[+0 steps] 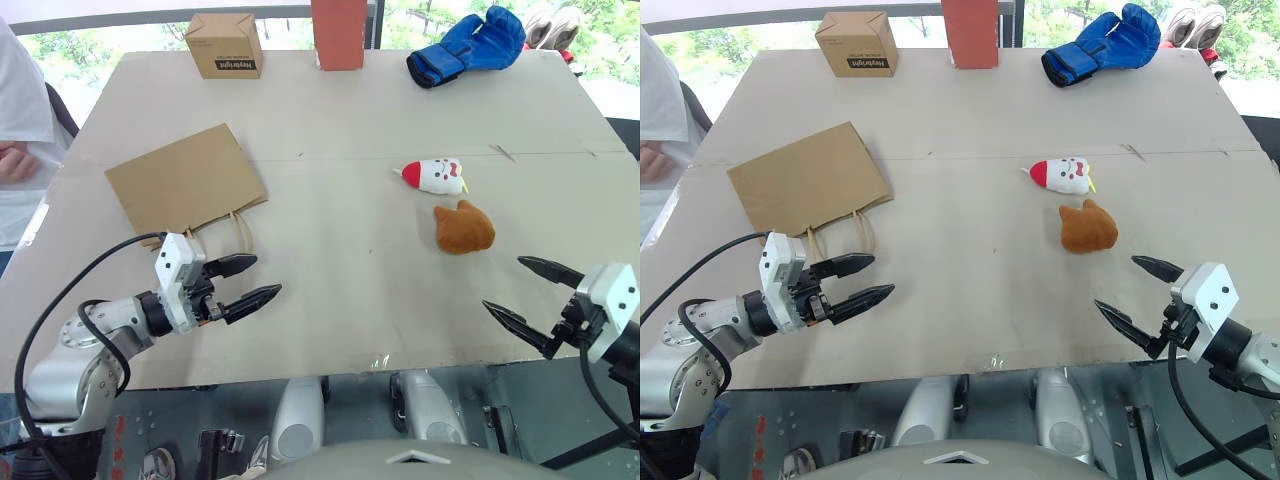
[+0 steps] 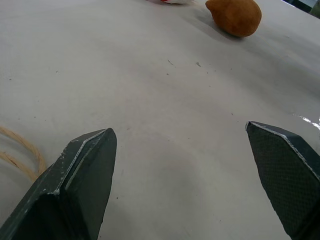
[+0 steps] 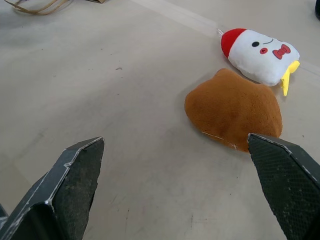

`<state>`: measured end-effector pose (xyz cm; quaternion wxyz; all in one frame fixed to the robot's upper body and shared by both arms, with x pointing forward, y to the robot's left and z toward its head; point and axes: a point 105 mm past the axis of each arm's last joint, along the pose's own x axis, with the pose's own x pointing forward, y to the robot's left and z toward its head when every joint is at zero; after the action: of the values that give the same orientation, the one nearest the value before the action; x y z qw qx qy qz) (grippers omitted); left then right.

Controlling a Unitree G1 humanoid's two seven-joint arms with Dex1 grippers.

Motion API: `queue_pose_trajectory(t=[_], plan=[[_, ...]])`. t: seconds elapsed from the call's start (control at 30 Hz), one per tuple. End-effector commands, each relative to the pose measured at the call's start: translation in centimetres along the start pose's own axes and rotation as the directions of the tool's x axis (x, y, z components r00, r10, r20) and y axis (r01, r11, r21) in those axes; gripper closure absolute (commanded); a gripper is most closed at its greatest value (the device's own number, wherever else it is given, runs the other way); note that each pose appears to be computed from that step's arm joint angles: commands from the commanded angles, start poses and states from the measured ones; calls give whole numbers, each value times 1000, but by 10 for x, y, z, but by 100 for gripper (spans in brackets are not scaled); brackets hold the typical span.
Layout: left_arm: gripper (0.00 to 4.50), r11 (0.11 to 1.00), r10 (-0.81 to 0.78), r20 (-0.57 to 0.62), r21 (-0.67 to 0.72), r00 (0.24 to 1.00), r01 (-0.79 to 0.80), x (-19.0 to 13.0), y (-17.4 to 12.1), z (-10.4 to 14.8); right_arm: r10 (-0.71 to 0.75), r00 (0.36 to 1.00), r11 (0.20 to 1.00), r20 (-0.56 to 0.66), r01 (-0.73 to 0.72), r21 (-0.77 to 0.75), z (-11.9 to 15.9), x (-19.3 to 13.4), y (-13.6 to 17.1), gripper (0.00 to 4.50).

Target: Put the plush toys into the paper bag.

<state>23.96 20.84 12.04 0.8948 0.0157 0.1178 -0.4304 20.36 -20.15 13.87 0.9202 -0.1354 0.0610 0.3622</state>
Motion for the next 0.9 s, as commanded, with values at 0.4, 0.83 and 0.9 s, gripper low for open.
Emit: queue_pose_trajectory(t=[0.4, 0.83, 0.9], plan=[[4, 987, 157, 163, 10, 974, -161, 0, 22, 31, 85, 979, 996, 183, -76, -51, 29, 28, 20, 0], [4, 913, 233, -117, 369, 965, -176, -54, 84, 17, 274, 935, 961, 226, -257, -102, 50, 59, 56, 0], [4, 905, 212, -143, 402, 967, -139, -55, 85, 15, 271, 936, 962, 226, -254, -101, 50, 60, 57, 0]])
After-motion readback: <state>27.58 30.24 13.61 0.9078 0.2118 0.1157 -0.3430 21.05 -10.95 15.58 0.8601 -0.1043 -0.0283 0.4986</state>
